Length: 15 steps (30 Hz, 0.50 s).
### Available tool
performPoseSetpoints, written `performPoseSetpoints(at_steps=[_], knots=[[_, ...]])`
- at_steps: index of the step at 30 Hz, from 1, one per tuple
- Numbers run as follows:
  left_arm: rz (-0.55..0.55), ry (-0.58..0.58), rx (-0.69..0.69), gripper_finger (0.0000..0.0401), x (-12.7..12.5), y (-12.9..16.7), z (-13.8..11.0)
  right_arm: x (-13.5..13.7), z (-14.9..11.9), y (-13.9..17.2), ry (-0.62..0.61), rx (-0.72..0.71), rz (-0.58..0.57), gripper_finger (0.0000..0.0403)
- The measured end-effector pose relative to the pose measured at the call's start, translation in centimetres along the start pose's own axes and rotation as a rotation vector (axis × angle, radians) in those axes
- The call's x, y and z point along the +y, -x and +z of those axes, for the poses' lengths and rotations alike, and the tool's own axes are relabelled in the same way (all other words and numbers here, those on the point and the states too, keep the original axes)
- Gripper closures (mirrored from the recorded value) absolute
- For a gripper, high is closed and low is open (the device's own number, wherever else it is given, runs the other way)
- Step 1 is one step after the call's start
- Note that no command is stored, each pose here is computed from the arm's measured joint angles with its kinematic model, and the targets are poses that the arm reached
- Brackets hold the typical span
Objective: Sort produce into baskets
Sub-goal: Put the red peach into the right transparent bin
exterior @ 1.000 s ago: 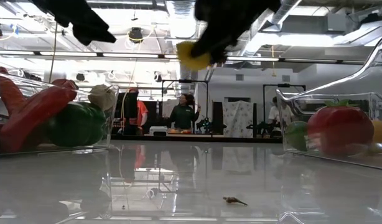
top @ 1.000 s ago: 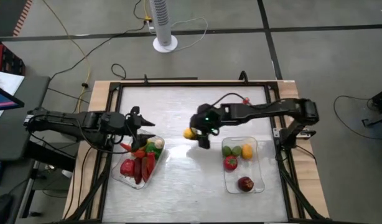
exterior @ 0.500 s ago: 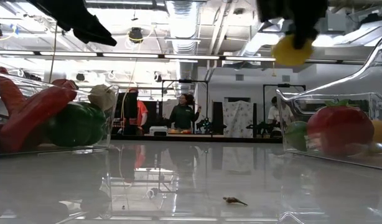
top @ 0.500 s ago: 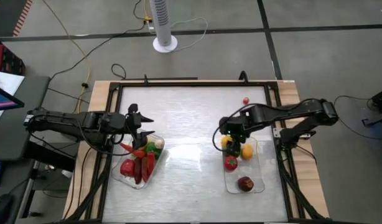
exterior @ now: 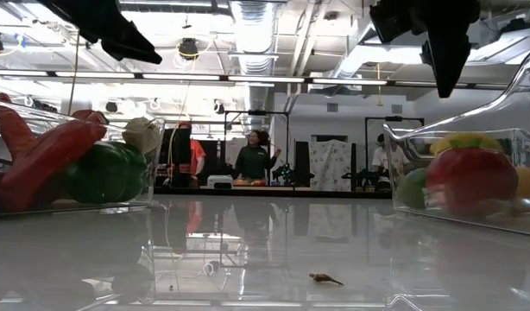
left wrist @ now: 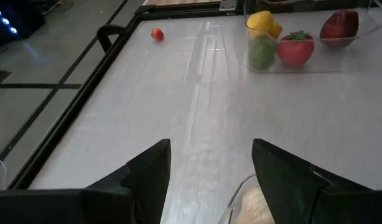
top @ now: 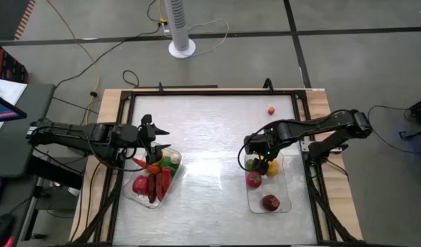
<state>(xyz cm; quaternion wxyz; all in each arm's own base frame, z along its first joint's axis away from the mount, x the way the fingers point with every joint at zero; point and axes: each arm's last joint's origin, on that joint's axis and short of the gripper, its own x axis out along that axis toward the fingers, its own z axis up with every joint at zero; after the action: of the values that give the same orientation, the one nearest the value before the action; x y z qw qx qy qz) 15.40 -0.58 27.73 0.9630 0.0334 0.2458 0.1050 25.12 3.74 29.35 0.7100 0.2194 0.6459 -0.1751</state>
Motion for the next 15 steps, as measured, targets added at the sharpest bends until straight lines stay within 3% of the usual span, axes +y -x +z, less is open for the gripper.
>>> performPoseSetpoints(at_steps=[5,15], knots=[[0.0,0.02,-0.003,0.0189,0.0,0.0,0.0,-1.0,0.3,0.0,0.009,0.05,0.007,0.0046],[-0.001,-0.013,-0.082,0.0189,-0.1,-0.2,0.9,-6.3,3.7,0.4,-0.07,0.0,-0.004,0.0064]])
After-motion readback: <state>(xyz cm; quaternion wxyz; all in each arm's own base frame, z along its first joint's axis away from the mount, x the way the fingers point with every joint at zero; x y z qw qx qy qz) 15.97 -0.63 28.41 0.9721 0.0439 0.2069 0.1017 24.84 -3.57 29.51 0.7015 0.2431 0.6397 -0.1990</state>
